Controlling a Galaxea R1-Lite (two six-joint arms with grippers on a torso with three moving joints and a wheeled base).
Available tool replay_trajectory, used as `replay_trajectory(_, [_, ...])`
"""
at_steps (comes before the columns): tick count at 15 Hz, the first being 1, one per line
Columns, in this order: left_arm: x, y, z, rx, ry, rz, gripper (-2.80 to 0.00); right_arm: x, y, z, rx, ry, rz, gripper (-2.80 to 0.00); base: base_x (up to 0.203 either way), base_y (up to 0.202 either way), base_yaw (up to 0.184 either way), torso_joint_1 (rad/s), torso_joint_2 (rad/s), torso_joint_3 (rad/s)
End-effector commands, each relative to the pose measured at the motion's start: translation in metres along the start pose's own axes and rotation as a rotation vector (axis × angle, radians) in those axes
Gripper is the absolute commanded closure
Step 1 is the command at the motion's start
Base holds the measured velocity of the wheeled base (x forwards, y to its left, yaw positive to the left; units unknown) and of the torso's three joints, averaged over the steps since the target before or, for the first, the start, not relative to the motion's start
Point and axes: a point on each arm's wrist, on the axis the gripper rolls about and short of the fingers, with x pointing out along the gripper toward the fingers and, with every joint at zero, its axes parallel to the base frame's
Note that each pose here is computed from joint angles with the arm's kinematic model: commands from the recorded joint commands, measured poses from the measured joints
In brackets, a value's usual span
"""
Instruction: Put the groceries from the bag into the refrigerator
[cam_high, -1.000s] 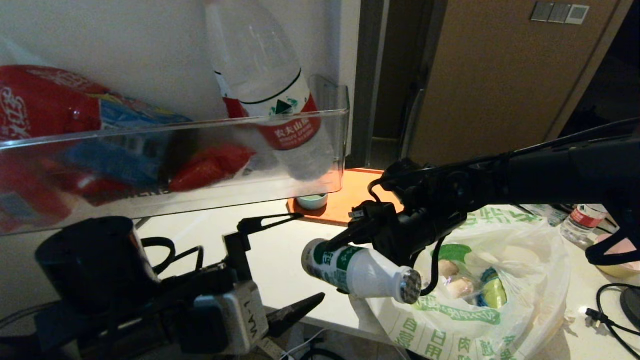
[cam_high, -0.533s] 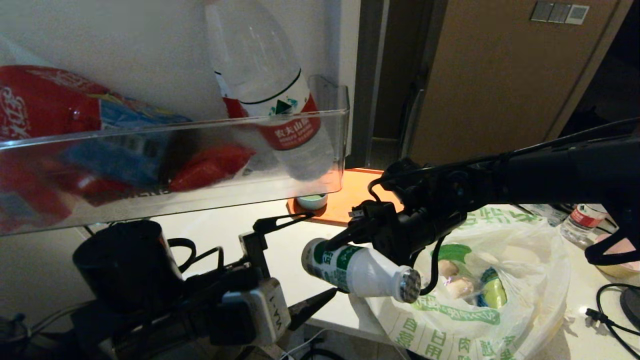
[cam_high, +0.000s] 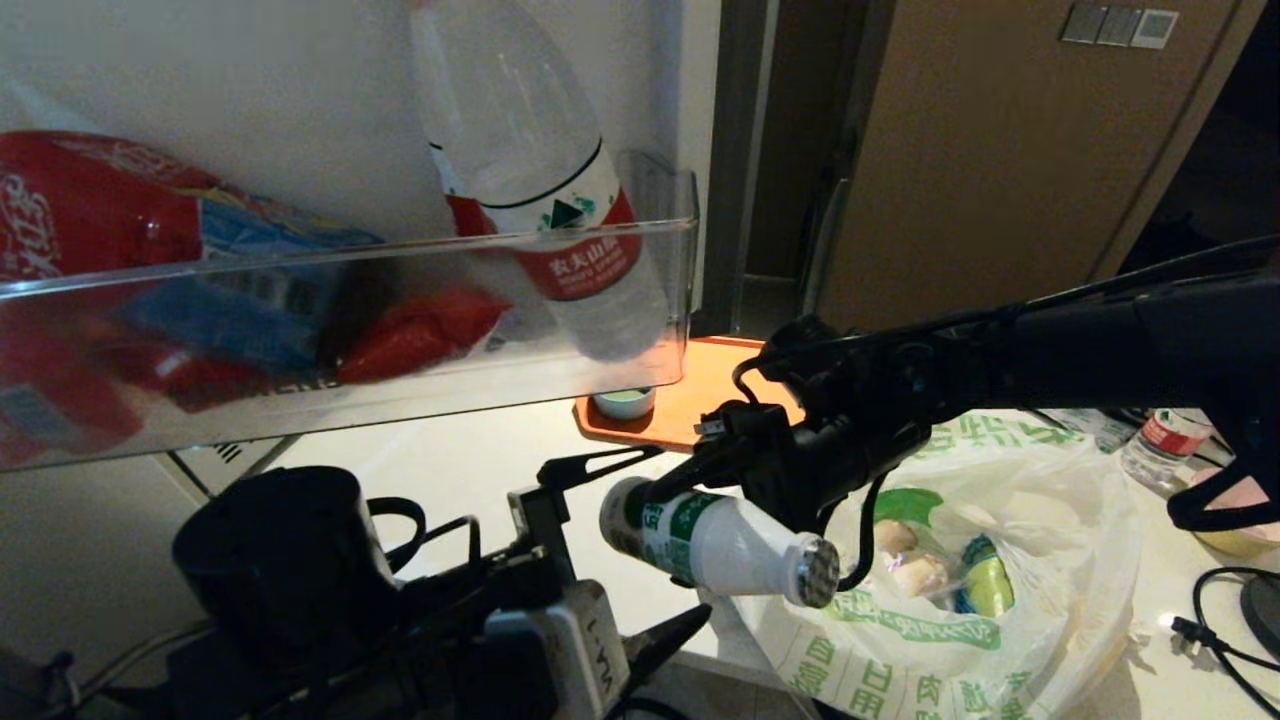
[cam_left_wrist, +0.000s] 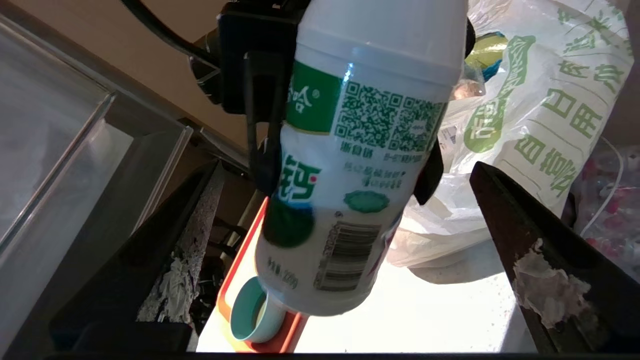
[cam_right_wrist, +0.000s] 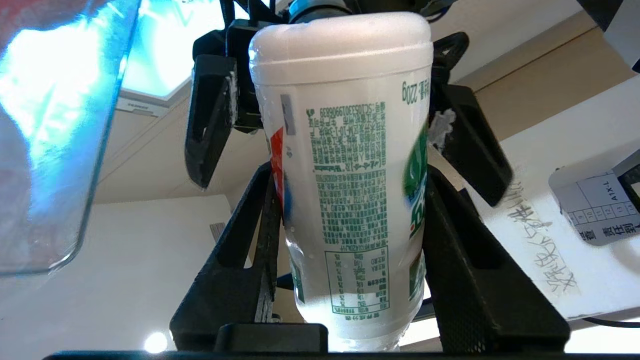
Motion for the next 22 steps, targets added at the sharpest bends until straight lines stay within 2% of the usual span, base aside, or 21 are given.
replay_trajectory(1, [0.001, -0.002, -0.001, 0.006, -0.002, -0.003, -2.80, 0.001, 0.001, -0.002, 0.005, 0.010, 0.004, 0.00, 0.000, 0.000, 0.000, 0.000, 0.00, 0.000])
replay_trajectory(7, [0.011, -0.006, -0.008, 0.011, -0.006, 0.010, -2.80, 0.009, 0.002, -0.007, 0.016, 0.030, -0.006, 0.00, 0.000, 0.000, 0.000, 0.000, 0.00, 0.000])
replay_trajectory(13, [0.015, -0.001, -0.006, 0.016, -0.007, 0.044, -2.80, 0.009, 0.001, -0.006, 0.021, 0.030, -0.006, 0.00, 0.000, 0.000, 0.000, 0.000, 0.00, 0.000])
replay_trajectory(22, [0.013, -0.002, -0.006, 0.016, -0.002, 0.040, -2.80, 0.009, 0.001, -0.006, 0.022, 0.030, -0.007, 0.00, 0.000, 0.000, 0.000, 0.000, 0.00, 0.000])
